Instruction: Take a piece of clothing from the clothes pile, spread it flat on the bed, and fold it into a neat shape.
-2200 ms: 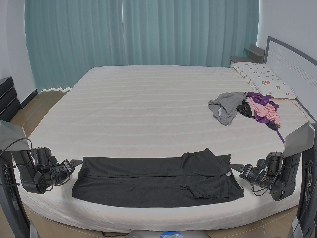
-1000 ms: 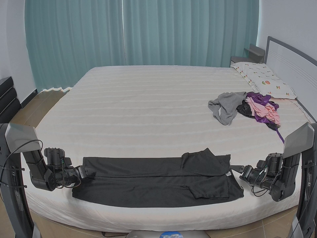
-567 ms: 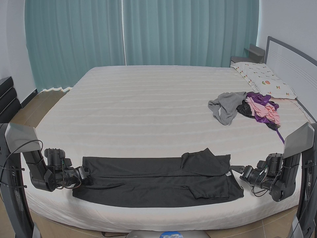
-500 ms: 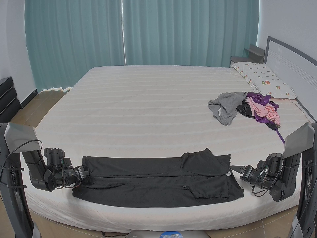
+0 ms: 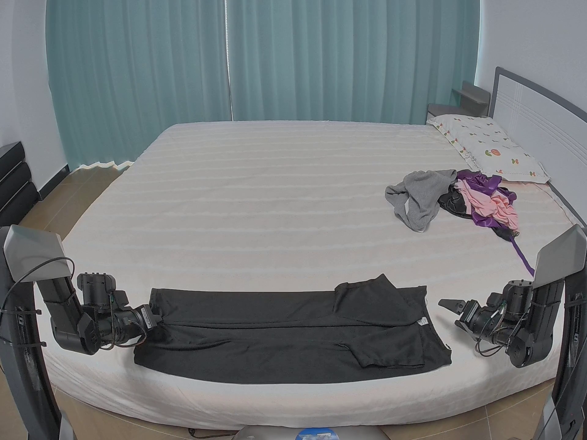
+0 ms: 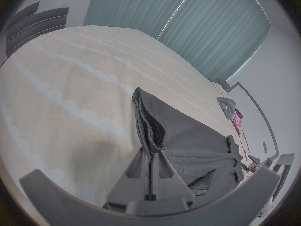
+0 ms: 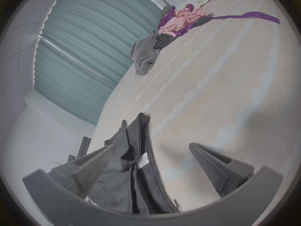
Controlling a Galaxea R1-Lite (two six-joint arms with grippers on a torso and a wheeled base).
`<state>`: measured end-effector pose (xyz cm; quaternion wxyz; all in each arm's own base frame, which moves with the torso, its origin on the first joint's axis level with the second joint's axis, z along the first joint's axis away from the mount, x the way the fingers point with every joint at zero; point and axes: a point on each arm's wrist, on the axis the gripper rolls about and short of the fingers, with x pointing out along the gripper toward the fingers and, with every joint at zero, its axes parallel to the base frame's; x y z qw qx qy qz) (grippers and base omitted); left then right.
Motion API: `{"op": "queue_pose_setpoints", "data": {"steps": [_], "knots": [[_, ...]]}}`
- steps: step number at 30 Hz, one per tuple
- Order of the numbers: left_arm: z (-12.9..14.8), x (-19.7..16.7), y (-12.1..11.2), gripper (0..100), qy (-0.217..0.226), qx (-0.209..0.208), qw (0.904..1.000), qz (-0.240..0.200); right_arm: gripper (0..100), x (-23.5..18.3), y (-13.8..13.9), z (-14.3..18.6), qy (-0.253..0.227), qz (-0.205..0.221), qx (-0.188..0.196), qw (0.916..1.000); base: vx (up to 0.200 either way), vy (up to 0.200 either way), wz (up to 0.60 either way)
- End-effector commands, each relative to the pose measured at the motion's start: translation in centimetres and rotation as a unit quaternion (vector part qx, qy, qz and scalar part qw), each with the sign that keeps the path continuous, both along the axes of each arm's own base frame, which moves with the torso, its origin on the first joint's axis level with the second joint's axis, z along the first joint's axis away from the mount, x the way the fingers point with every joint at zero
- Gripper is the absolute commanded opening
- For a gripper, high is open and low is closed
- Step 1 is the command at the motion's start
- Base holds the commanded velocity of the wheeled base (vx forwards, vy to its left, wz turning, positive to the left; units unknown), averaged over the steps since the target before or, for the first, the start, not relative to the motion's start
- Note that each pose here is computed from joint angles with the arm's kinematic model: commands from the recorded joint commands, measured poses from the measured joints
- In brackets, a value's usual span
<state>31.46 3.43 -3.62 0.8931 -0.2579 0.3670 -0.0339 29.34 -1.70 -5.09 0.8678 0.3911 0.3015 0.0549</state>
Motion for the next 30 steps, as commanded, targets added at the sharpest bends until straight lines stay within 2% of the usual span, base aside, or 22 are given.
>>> {"op": "queue_pose_setpoints", "data": {"steps": [1,4,10,16,30], "knots": [[0.2,0.0,0.0,0,-0.002,-0.007,0.9999,0.007,100,0.0,-0.1,0.0,-0.001,-0.002,0.001,1.0000,-0.200,0.000,0.00],[0.6,0.4,0.0,0,-0.013,-0.014,0.9997,0.014,100,0.0,-0.1,0.0,-0.002,-0.002,0.002,1.0000,-0.200,0.000,0.00],[1.3,1.0,0.0,0,-0.038,-0.040,0.9979,0.036,100,0.0,-0.1,0.0,-0.002,-0.001,0.002,1.0000,0.000,0.000,0.00],[1.5,1.3,-0.8,0,-0.043,-0.048,0.9975,0.030,100,0.0,0.0,0.0,-0.001,-0.001,0.003,1.0000,0.000,0.000,0.00],[3.9,1.2,-2.3,0,-0.068,-0.052,0.9963,0.011,100,-0.2,0.1,0.0,0.001,0.000,0.003,1.0000,0.000,-0.200,0.00]]}}
